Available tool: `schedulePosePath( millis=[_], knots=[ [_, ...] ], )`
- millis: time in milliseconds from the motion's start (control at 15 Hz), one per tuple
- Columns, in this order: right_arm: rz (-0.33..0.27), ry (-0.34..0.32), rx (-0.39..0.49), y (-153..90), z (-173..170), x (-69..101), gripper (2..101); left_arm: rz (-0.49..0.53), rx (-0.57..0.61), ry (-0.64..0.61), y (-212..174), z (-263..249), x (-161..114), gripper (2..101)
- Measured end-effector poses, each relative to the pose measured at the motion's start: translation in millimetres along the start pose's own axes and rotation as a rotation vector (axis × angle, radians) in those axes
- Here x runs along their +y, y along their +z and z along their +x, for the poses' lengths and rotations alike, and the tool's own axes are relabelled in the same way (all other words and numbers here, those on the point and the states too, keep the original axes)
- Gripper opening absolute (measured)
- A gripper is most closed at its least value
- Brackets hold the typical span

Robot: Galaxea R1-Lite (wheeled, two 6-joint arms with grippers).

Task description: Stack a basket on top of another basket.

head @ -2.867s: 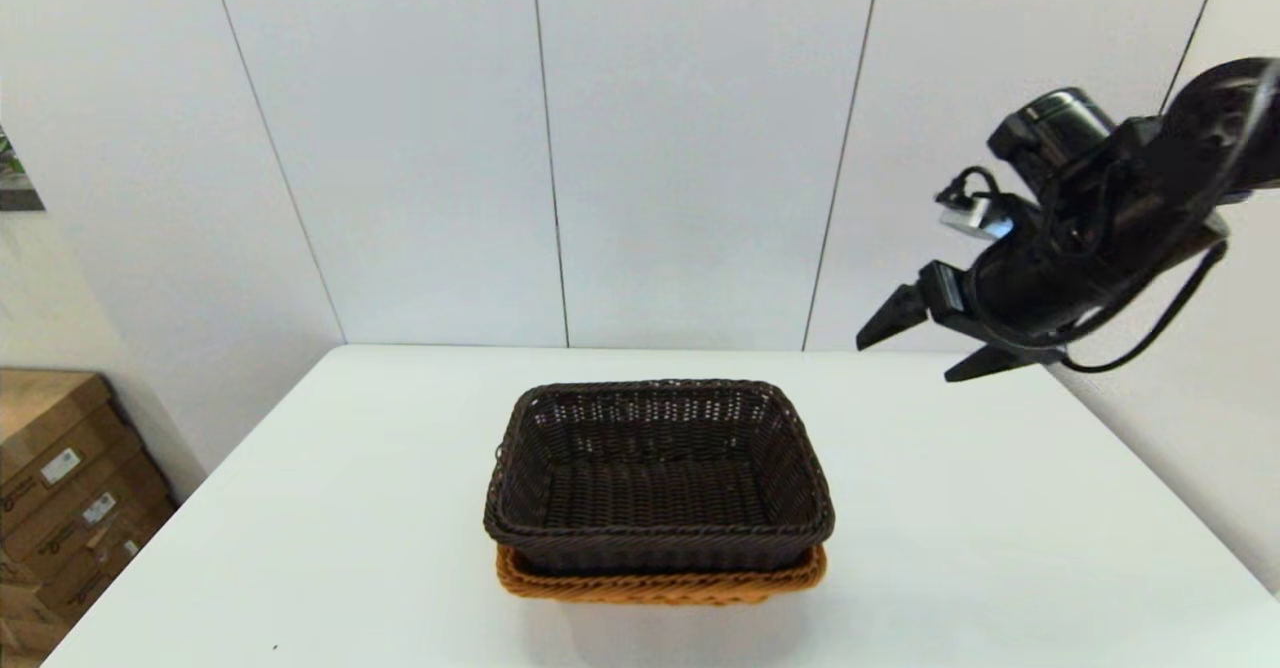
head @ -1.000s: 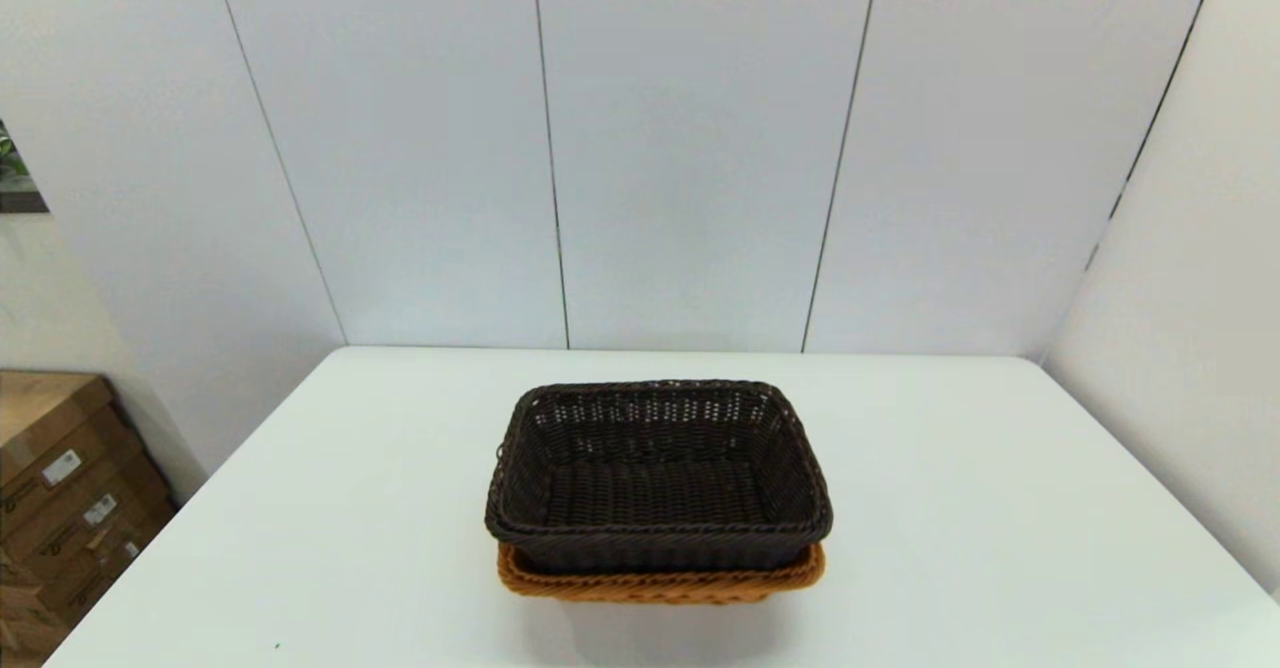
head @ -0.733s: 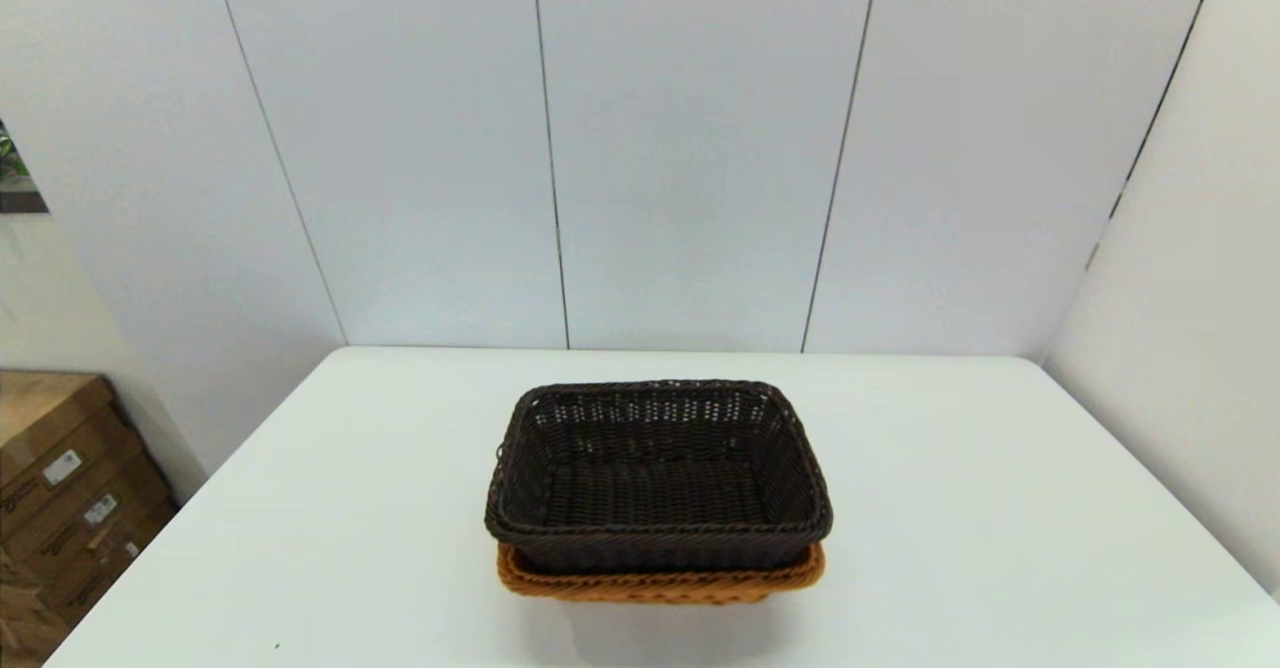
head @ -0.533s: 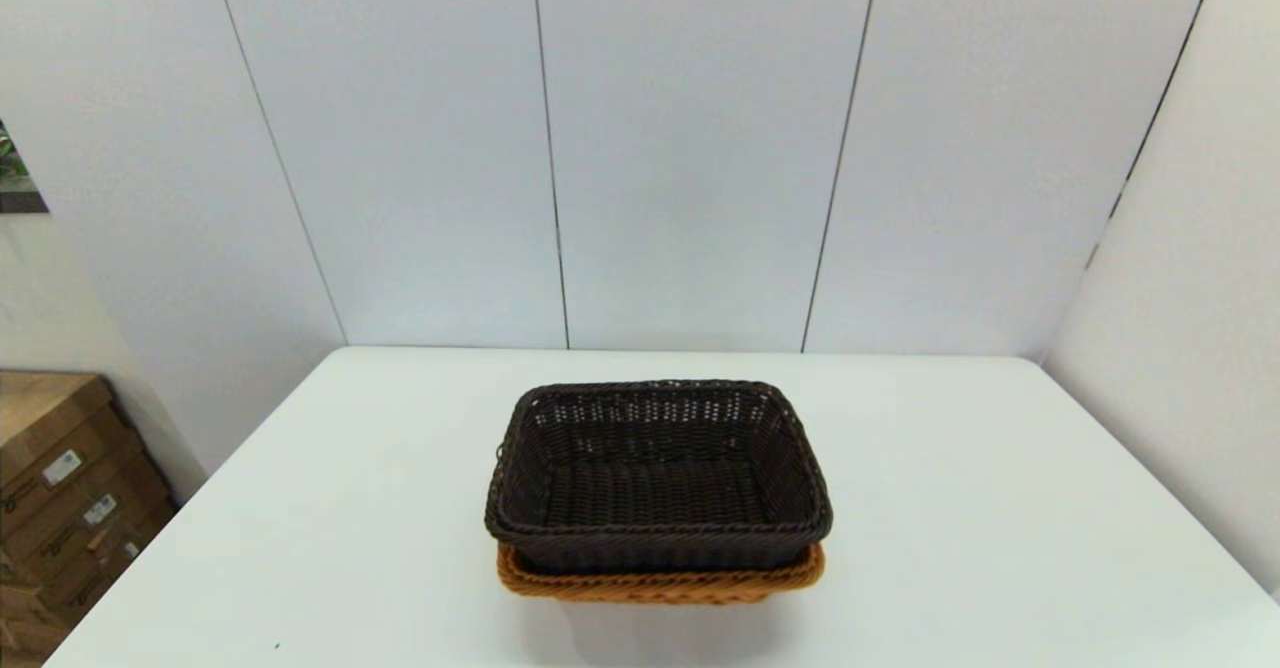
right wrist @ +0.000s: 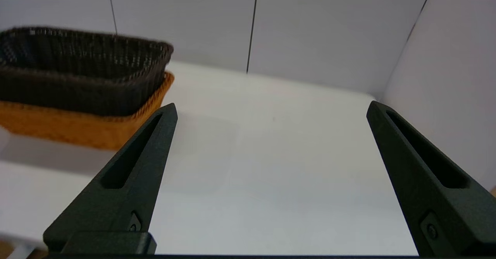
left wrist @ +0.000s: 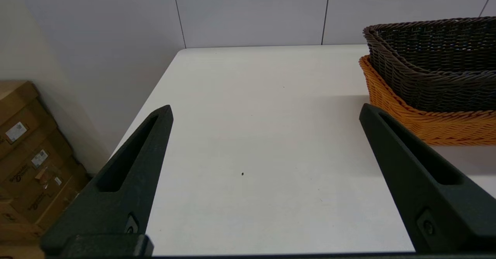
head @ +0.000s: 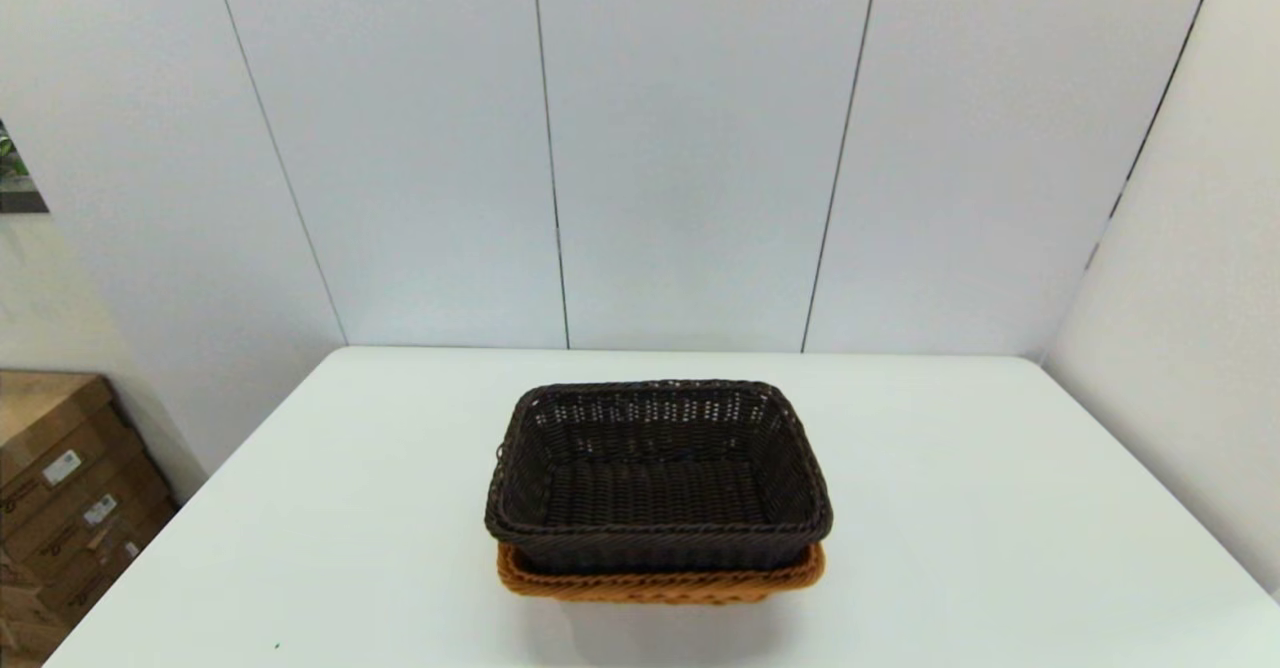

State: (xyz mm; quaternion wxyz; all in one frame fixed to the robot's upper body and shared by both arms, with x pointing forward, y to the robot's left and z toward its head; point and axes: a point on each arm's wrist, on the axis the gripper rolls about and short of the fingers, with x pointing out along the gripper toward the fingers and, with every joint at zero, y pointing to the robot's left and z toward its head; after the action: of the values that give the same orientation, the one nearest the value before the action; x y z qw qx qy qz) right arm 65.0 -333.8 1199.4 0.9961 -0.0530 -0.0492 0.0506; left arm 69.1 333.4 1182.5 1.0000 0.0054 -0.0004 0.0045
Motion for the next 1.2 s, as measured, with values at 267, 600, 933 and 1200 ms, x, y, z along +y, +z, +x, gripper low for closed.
schedulePosePath(
  millis=[267, 600, 933, 1200],
  knots=[
    [0.026, -0.004, -0.043, -3, 2, 0.0, 97.1, 0.0, 0.0, 0.0, 0, 0, 0, 97.8],
    [0.123, -0.054, 0.031, -11, 3, -0.4, 97.1, 0.0, 0.0, -0.001, 0, 0, 0, 97.8],
    [0.143, -0.056, 0.035, -11, 3, -0.4, 97.1, 0.0, 0.0, 0.0, 0, 0, 0, 97.8],
    [0.153, -0.058, 0.037, -12, 3, -0.5, 97.1, 0.0, 0.0, 0.0, 0, 0, 0, 97.8]
  ],
)
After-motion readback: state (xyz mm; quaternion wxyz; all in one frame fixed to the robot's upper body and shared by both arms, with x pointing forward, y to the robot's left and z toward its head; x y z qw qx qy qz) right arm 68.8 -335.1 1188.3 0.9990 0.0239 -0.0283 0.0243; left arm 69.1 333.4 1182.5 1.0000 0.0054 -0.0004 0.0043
